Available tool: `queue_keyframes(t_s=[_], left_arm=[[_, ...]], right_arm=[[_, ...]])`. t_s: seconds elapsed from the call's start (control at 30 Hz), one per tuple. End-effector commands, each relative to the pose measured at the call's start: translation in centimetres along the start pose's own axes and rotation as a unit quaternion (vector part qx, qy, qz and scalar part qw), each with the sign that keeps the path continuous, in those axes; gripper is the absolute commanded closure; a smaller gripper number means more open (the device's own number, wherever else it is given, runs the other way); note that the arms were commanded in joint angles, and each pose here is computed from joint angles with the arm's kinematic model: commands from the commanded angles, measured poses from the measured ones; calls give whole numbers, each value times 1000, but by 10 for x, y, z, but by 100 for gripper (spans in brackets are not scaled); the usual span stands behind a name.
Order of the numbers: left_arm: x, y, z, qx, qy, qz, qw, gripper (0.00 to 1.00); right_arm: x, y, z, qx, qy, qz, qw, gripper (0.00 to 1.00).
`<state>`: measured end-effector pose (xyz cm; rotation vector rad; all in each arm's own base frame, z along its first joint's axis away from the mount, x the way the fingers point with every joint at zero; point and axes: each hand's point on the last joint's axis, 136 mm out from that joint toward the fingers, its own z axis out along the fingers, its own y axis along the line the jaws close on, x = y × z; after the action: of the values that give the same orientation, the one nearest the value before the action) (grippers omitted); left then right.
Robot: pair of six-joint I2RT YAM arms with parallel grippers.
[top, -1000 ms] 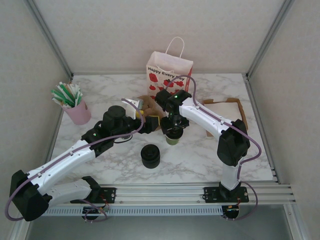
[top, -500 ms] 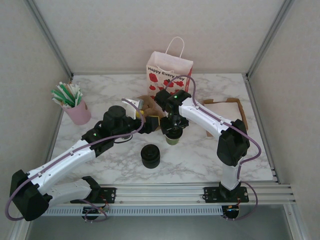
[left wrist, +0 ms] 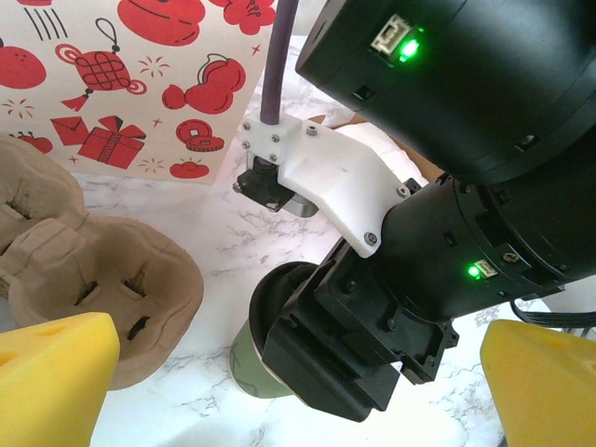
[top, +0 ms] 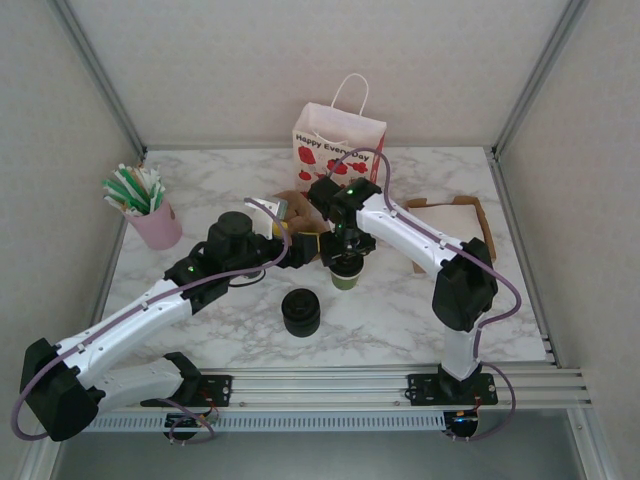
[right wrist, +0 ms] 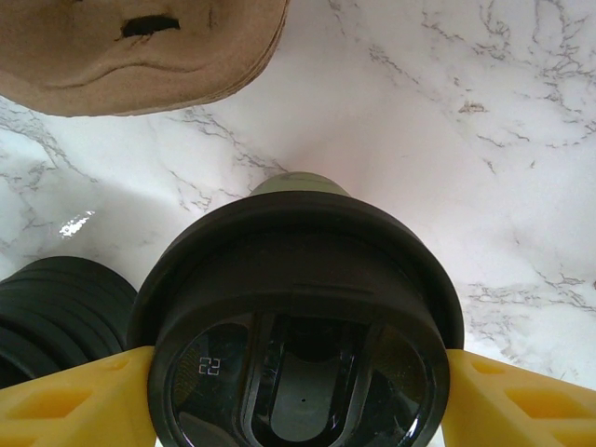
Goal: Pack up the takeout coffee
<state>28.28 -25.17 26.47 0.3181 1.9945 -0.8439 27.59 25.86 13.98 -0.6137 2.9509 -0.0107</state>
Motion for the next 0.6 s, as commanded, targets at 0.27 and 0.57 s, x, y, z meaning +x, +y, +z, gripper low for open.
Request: queue_keyframes(t_s=[0.27, 0.57], left_arm=[[3, -2, 4, 8, 1, -3, 1000, 1], [2, -2, 3, 9, 0, -4, 1000, 0]], right_arm=[[10, -4, 2, 21, 17, -2, 1000, 27], [8, -7, -10, 25, 0, 2, 1000, 27]])
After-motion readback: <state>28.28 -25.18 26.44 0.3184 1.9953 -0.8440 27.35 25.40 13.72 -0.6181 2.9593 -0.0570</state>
